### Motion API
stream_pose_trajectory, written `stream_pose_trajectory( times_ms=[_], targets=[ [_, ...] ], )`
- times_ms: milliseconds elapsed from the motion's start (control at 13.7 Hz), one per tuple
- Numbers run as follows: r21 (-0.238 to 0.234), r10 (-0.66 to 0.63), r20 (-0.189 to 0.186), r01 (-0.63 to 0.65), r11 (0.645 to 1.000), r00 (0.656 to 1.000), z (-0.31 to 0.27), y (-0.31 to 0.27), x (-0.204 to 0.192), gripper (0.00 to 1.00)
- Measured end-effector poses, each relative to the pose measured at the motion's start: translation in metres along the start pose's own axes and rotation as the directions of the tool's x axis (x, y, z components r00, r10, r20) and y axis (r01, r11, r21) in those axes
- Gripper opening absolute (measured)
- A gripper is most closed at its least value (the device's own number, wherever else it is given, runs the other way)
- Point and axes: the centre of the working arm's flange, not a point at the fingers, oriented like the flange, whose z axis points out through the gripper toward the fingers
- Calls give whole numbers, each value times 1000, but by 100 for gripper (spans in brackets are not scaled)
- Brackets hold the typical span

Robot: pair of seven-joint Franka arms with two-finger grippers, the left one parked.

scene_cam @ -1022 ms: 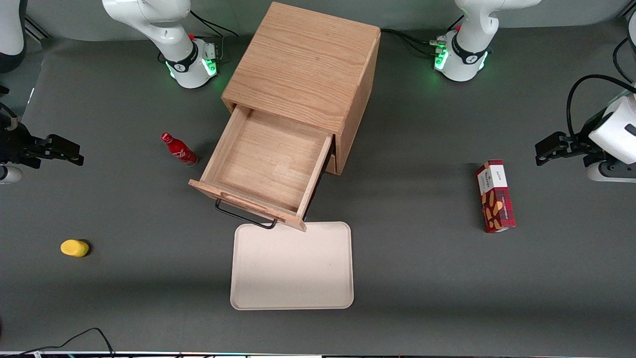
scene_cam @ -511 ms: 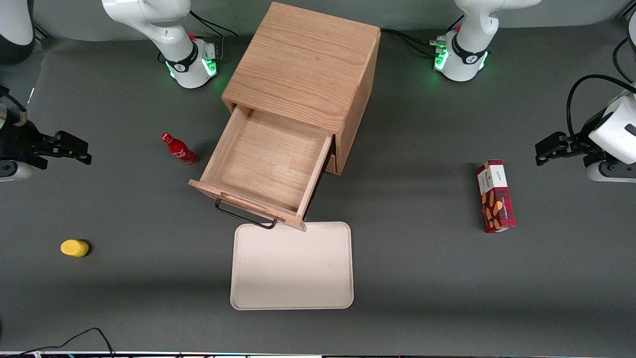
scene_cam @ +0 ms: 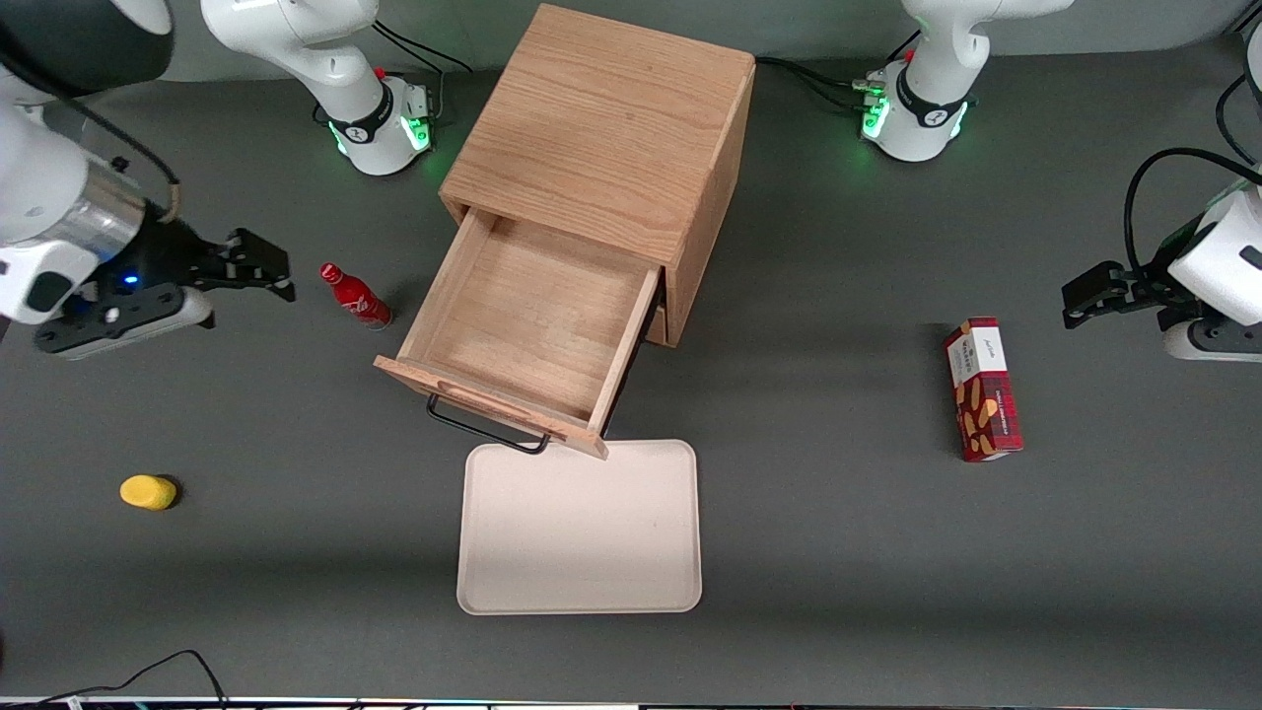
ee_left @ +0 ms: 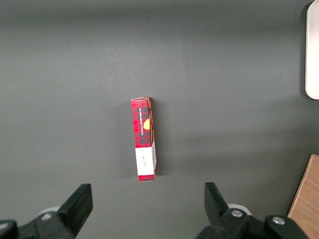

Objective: Close top drawer
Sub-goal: 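Swing the right gripper toward the open drawer's front panel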

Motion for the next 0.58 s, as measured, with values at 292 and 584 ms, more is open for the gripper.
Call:
stream_pose_trajectory(
  times_ms=[292,584],
  targets=[
    [-1,-40,-4,40,999,999,1,-23,8,100],
    [-4,-41,-11,41,999,999,7,-21,28,100]
  ],
)
